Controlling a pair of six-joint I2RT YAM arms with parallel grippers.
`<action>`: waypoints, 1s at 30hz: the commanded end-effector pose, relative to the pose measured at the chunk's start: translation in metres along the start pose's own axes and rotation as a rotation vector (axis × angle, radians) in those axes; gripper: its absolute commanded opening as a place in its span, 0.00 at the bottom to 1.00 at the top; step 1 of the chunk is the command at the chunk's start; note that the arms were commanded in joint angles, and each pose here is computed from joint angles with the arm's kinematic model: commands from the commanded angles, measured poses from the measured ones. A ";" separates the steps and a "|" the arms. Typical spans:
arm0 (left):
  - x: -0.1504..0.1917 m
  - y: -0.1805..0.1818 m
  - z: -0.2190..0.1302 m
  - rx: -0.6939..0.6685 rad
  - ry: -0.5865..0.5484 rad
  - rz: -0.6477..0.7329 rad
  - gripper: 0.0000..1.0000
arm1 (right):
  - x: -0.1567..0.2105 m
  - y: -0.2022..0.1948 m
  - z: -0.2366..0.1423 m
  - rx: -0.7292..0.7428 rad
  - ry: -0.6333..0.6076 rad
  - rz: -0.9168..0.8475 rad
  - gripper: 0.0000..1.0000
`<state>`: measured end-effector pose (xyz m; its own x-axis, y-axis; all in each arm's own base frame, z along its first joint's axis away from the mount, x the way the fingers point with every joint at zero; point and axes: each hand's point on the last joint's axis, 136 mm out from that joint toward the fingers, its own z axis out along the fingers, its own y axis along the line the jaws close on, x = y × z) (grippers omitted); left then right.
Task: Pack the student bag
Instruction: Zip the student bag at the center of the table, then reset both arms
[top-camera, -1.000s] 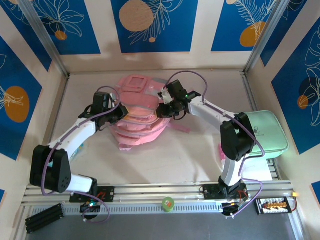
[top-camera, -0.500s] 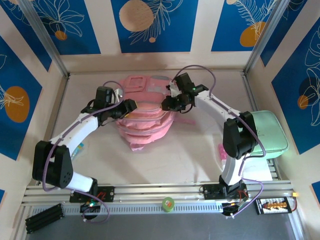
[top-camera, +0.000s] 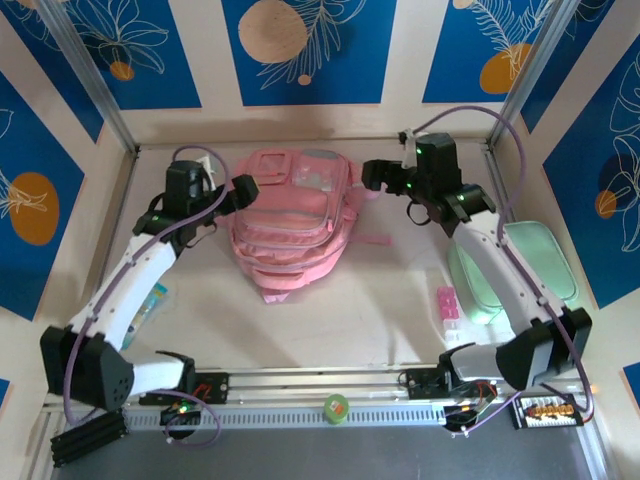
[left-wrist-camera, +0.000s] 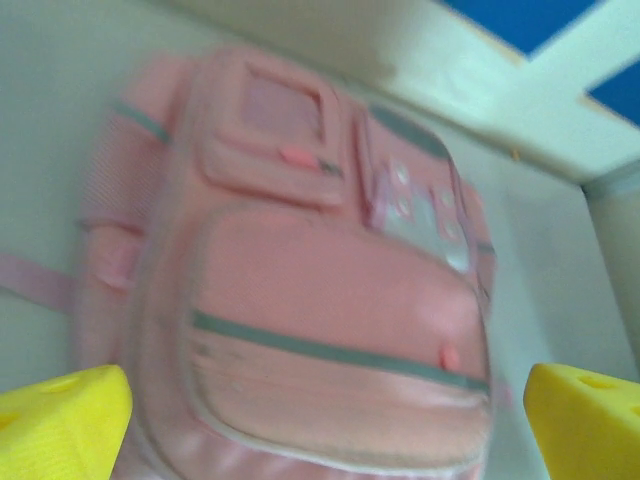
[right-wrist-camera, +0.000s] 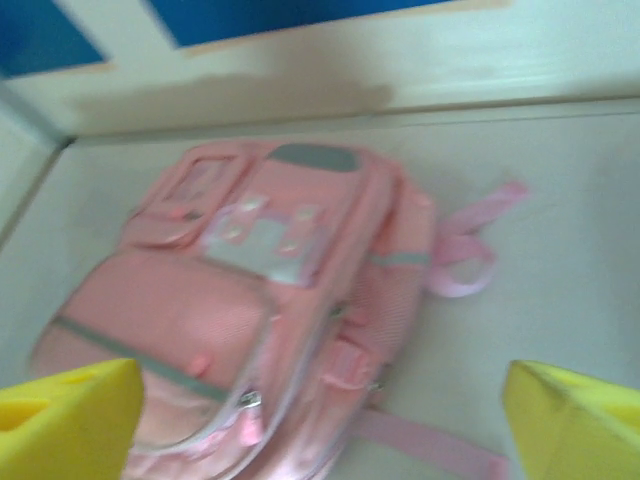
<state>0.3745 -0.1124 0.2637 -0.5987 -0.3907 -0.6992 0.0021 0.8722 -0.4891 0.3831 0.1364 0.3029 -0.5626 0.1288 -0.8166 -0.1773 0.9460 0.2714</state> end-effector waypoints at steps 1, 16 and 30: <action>-0.018 0.062 -0.021 -0.281 -0.183 0.068 1.00 | -0.001 -0.048 -0.009 0.218 -0.115 0.005 0.99; 0.033 0.188 -0.044 -0.621 -0.448 0.287 0.99 | 0.079 -0.143 0.016 0.429 -0.226 -0.025 0.99; 0.063 0.169 0.017 -0.325 -0.390 0.491 0.99 | 0.139 -0.130 0.069 0.283 -0.133 -0.254 0.99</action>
<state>0.3367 0.0219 0.1053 -0.3783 0.0225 -0.9254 -0.1863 0.9774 0.1000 0.3734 0.0420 0.1086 -0.4902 -0.0539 -0.8699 0.0038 0.9979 -0.0640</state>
